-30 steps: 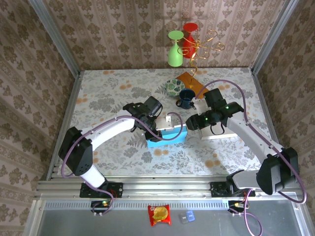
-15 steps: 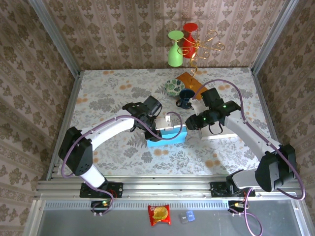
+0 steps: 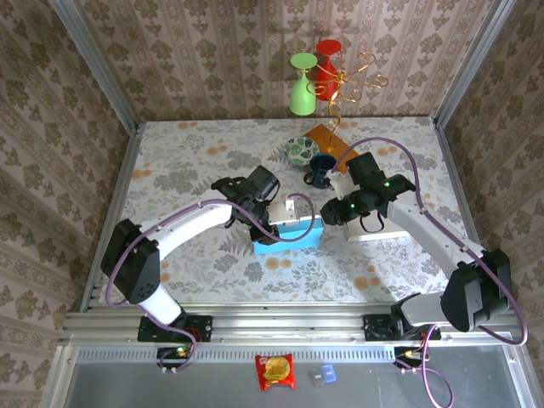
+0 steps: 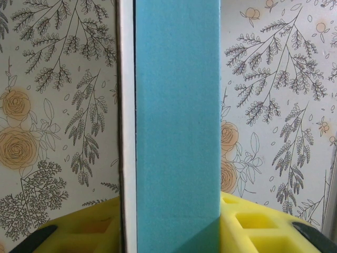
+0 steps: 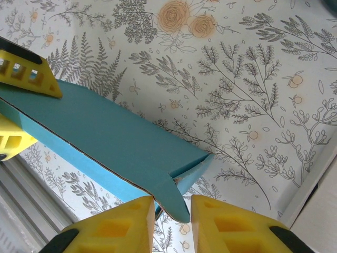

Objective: Fold the paper box

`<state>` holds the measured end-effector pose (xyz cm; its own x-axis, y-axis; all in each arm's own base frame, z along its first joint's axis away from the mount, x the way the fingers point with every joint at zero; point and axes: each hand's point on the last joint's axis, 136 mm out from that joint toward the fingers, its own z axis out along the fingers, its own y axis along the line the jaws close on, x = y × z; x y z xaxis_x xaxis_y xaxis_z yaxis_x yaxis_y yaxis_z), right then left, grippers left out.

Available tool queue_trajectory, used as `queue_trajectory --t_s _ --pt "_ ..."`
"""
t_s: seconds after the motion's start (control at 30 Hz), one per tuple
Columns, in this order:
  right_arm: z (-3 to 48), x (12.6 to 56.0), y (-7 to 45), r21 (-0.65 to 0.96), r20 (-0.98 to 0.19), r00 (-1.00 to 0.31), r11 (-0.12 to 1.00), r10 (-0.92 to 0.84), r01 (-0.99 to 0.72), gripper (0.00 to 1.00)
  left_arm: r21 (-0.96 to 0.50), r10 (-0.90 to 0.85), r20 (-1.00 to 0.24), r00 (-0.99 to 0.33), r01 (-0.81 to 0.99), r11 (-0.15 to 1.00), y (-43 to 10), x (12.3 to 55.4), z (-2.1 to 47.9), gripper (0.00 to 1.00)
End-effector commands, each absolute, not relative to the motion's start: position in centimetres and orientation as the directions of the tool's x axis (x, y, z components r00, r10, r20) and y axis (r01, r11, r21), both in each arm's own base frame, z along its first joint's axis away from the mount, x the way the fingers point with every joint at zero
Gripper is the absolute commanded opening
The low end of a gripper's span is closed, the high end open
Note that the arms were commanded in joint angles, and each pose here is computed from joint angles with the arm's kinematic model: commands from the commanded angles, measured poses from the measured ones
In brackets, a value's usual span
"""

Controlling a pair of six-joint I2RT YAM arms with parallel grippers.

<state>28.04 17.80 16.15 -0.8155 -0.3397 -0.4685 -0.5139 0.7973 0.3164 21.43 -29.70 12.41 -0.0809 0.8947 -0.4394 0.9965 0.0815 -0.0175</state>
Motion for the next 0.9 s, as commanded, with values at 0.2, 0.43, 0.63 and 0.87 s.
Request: queue_trajectory --t_s 0.2,0.43,0.63,0.87 --pt "16.11 27.81 17.57 0.283 -0.462 -0.816 0.815 -0.346 -0.506 0.24 -0.038 0.895 -0.442 -0.065 0.998 0.054 -29.8 21.21 12.65 0.39" --pt "15.89 27.94 17.51 0.237 -0.462 -0.809 0.829 -0.362 -0.506 0.2 -0.037 0.895 -0.442 -0.063 0.998 0.052 -29.84 21.24 12.64 0.38" --pt "16.3 28.22 17.15 0.186 -0.481 -0.799 0.849 -0.36 -0.494 0.1 -0.036 0.894 -0.444 -0.064 0.998 0.053 -29.86 21.26 12.69 0.38" --pt "16.65 28.11 16.74 0.16 -0.483 -0.816 0.885 -0.316 -0.437 0.0 -0.031 0.893 -0.443 -0.075 0.997 0.069 -29.85 21.46 12.69 0.37"
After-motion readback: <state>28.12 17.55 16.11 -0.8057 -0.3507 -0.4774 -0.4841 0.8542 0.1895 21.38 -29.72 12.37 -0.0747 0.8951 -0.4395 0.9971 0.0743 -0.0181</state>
